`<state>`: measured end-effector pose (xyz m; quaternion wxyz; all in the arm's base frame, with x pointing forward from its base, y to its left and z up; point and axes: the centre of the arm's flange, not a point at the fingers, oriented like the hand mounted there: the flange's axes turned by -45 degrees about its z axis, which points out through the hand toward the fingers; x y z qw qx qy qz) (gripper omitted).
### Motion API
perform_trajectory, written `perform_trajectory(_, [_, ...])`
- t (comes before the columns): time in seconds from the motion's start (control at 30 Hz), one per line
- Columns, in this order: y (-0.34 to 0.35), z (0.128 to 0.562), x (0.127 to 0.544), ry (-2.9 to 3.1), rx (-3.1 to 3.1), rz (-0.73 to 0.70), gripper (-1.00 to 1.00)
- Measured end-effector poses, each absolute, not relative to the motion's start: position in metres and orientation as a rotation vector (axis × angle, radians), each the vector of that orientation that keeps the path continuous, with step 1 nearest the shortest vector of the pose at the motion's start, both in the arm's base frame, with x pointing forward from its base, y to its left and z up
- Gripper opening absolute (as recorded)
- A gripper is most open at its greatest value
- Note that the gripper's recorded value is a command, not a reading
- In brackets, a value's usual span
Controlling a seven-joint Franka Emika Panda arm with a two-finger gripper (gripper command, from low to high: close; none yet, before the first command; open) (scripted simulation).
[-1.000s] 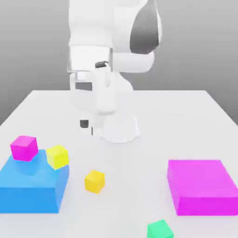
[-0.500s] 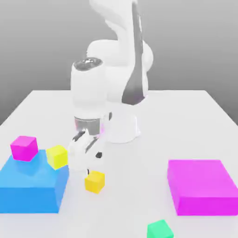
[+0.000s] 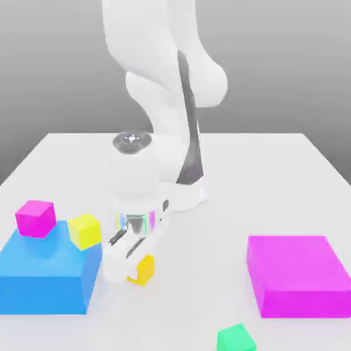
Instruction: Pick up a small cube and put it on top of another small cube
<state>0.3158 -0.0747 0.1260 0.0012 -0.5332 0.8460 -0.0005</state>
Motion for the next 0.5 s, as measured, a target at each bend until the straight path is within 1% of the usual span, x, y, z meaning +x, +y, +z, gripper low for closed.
perform_trajectory(0.27, [-0.073, 0.183, 0.317, 2.651, -1.684, -0.003, -1.00])
perform_trajectory(0.33, [-0.067, 0.190, 0.330, 2.575, -1.811, -0.005, -1.00])
perform_trajectory(0.5, [-0.031, 0.198, 0.383, 2.207, -2.277, -0.006, -1.00])
